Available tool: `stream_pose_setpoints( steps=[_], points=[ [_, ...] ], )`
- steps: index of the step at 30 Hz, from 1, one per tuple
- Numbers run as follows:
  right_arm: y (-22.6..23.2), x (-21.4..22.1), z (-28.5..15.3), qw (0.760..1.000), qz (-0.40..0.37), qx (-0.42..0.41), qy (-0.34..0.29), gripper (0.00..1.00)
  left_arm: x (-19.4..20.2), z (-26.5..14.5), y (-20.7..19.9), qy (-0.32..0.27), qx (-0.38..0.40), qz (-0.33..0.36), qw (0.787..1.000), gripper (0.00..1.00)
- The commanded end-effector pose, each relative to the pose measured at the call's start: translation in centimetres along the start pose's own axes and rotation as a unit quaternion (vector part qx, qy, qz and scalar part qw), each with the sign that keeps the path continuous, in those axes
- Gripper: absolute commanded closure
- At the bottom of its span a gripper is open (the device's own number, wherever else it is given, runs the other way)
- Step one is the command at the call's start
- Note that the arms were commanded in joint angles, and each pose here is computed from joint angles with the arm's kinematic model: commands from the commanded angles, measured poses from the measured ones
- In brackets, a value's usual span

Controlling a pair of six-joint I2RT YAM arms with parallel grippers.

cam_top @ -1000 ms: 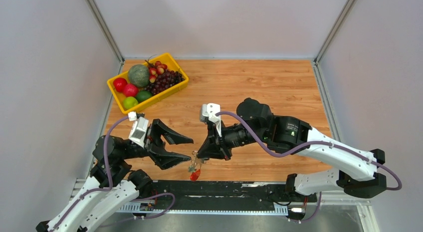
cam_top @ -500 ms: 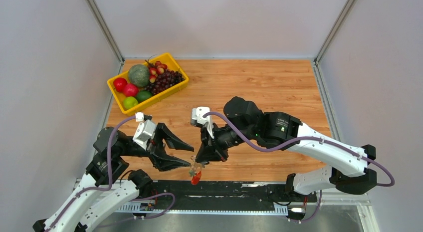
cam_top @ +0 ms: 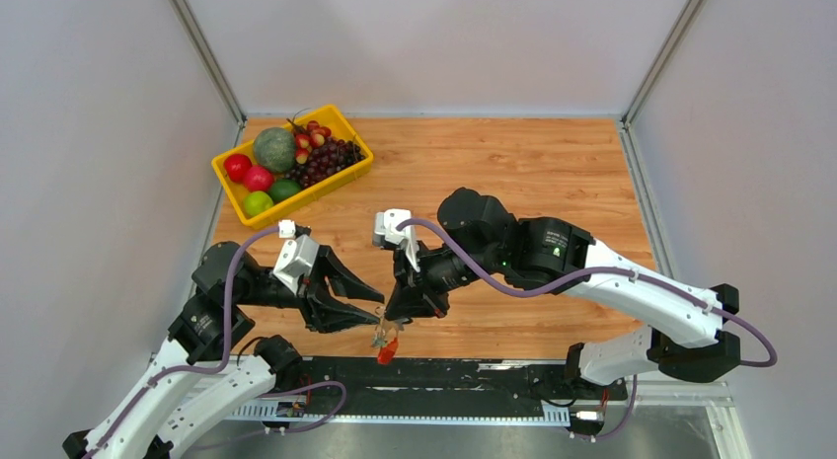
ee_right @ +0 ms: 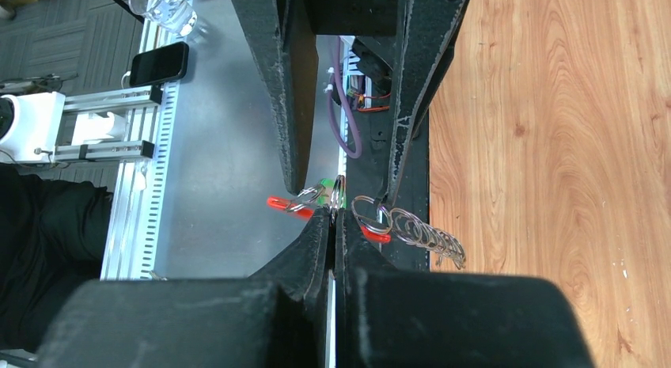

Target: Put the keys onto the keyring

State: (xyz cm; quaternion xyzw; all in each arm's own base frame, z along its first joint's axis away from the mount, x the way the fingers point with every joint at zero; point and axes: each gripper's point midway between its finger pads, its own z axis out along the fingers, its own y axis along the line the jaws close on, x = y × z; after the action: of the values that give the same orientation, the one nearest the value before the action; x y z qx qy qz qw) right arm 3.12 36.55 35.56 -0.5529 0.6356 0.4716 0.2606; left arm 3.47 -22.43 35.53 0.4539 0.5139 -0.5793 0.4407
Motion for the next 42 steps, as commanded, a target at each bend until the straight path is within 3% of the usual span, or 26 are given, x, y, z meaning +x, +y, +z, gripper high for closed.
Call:
stream_pose_setpoints(
  steps=[1,9,16,42],
  points=[
    [0.94,-1.86,-0.86,0.999,-0.022,-0.012,-0.025,1.0,-0.77,0.0,-0.31,-0.004,0.006,0.021,1.0,0.52],
    [0.72,-1.57,-0.78,0.999,-0.025,-0.009,-0.02,1.0,-0.87,0.09,-0.12,-0.006,0.004,0.022,1.0,0.54],
    [0.67,-1.32,-0.76,1.0,-0.025,-0.009,-0.017,1.0,-0.95,0.32,0.17,-0.005,0.003,0.019,1.0,0.62],
    [0.75,-1.73,-0.79,0.999,-0.032,-0.009,-0.021,1.0,-0.74,0.69,0.59,-0.005,0.006,0.009,1.0,0.7]
  ],
)
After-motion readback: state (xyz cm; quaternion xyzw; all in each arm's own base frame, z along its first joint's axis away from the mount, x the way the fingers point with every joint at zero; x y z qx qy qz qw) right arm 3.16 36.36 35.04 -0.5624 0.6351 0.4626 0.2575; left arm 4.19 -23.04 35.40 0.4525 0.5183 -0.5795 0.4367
